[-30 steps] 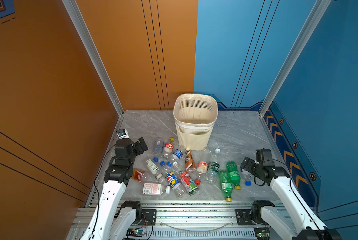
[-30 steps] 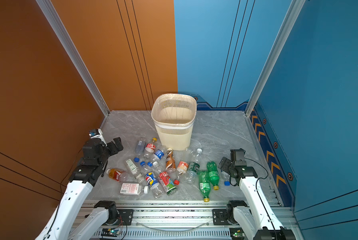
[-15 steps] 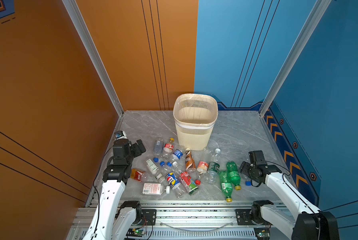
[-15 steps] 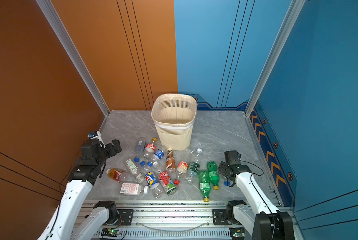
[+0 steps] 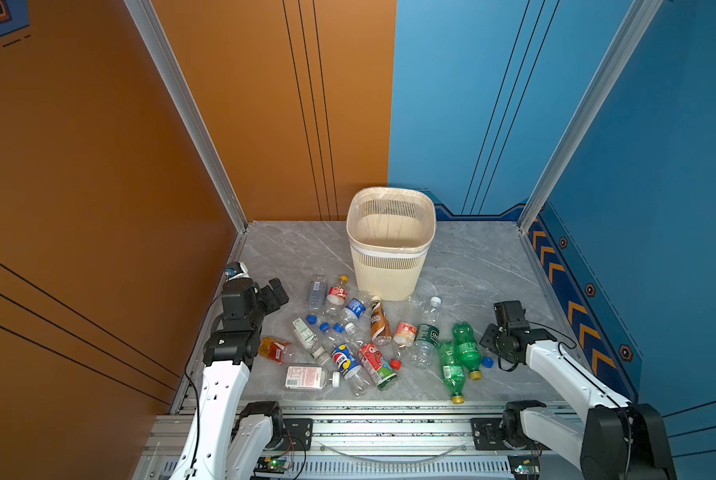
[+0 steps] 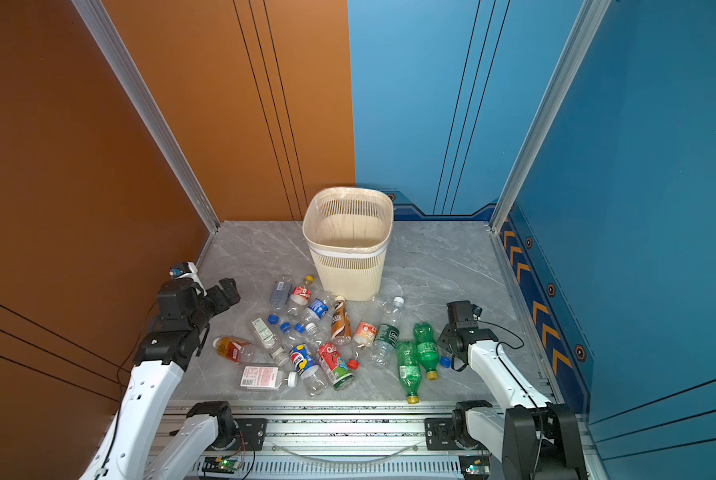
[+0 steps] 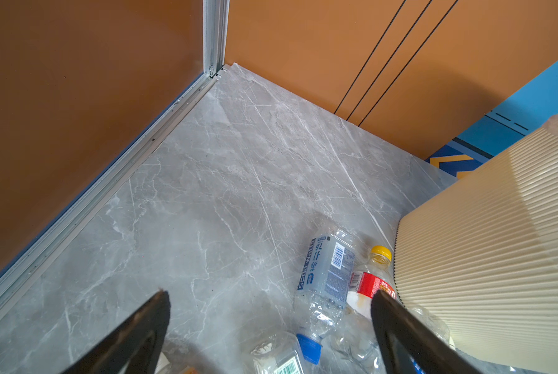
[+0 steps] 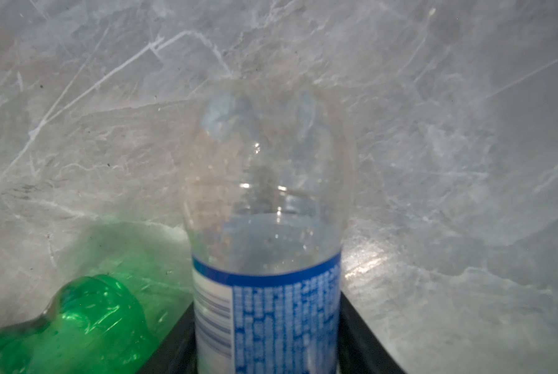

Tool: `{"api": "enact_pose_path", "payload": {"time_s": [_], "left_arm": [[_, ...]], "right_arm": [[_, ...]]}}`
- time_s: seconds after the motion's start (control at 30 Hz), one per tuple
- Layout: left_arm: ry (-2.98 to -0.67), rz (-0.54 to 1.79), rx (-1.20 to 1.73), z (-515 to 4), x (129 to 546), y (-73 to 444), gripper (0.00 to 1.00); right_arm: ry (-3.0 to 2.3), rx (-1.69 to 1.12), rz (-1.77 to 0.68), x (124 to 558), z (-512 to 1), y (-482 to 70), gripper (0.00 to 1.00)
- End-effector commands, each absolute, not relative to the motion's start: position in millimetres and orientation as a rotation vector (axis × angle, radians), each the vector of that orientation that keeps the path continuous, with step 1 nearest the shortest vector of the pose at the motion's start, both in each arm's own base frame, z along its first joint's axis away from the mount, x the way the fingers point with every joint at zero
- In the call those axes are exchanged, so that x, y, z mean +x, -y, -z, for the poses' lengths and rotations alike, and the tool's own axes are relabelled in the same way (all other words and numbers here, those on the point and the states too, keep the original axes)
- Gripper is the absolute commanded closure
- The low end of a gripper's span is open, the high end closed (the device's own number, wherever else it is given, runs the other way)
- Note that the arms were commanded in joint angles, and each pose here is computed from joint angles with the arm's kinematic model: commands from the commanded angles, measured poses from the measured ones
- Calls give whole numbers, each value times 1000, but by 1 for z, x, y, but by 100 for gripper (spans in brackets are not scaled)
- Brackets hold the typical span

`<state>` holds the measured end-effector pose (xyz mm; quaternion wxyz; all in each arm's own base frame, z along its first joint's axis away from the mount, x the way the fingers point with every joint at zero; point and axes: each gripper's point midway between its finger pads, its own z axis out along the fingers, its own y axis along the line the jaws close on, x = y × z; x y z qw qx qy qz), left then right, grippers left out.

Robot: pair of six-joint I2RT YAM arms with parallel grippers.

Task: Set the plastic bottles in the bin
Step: 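Close the right gripper on the blue-label bottle and lift it, then carry the bottle over the wastebasket with the right gripper and release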

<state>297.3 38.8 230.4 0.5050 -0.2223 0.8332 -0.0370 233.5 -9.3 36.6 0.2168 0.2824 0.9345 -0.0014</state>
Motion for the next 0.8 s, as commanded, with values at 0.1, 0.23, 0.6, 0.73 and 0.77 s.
{"api": "enact_pose_path", "payload": {"time_s": [0.1,0.23,0.6,0.73,0.77], "left_arm": [[-2011,111,-564,-223,295,-41,2],[-2011,115,-570,-223,295,-42,2],[-2006,131,-583,-224,294,-42,2],[-2002,129,-579,-224,292,-42,3],[-2008,120,-585,-222,291,-43,2]], "right_arm": [[-2428,719,46,253,-106,21,53],[-2311,677,21,266,-166,22,55],[-1960,172,-272,367,-384,-129,57],[-1905,39,-384,406,-423,-197,56],[-1895,25,-415,416,-430,-210,56]]}}
